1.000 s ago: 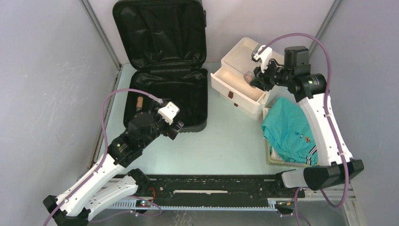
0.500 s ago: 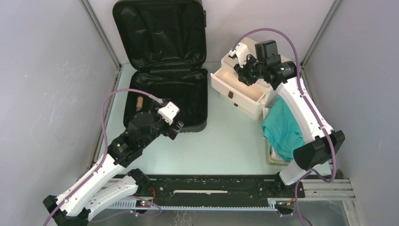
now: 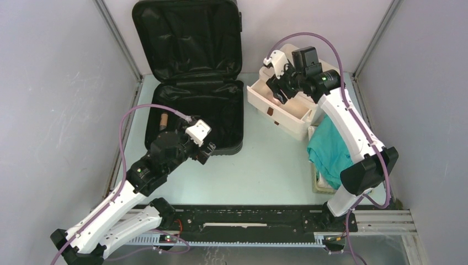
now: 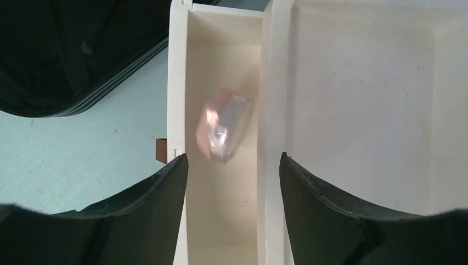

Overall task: Open, take out, and arrange the luggage
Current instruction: Place the makeup in the drawer, then close the drawer in the storage box.

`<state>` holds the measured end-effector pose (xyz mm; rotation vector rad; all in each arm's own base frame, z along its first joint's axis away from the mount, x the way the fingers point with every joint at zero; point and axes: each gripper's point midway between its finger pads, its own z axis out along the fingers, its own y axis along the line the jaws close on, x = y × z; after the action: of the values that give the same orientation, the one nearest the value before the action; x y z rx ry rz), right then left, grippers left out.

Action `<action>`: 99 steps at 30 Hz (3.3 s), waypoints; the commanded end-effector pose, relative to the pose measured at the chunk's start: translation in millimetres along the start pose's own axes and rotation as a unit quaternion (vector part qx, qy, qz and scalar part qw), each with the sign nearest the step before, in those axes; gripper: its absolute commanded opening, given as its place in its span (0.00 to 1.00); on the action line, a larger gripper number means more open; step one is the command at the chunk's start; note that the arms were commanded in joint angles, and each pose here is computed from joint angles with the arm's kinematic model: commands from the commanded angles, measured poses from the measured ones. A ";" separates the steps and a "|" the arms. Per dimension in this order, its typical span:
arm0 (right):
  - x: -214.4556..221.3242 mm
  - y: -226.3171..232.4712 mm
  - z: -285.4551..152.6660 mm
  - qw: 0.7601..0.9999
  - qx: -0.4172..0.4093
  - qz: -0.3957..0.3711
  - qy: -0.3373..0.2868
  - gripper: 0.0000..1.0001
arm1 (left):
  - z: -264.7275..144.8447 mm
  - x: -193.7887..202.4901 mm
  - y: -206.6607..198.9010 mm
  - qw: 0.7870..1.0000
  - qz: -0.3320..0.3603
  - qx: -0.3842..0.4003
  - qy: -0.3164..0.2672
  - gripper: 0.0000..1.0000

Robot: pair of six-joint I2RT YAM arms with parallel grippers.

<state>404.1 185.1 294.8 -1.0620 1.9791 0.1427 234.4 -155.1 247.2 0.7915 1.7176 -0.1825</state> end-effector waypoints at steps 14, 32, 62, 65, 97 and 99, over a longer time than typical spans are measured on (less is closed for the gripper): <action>-37.4 50.2 -59.6 0.984 -0.133 0.045 -0.112 0.66 | 2.6 -2.7 0.6 1.000 0.007 0.001 -0.012 1.00; 55.1 121.9 -141.8 0.900 -0.286 0.032 -0.329 0.80 | 12.2 -3.2 5.4 0.998 -0.057 0.014 -0.021 1.00; 125.0 115.4 -118.2 0.935 -0.194 0.026 -0.296 0.79 | 24.5 35.9 64.5 0.987 -0.108 -0.102 0.051 1.00; 125.6 115.0 -117.9 0.937 -0.189 0.021 -0.294 0.79 | 27.0 42.8 73.2 0.983 -0.124 -0.116 0.064 0.99; 51.8 113.2 -72.6 0.964 -0.175 -0.080 -0.181 0.51 | 22.6 60.0 87.2 0.980 -0.106 -0.146 0.085 0.95; 37.9 100.6 -69.7 0.968 -0.153 -0.088 -0.179 0.42 | 20.2 58.3 87.8 0.980 -0.105 -0.149 0.079 0.96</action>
<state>244.1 194.0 252.8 -1.3538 1.5570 0.6727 297.3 -82.3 206.3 0.4256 1.9732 -0.0349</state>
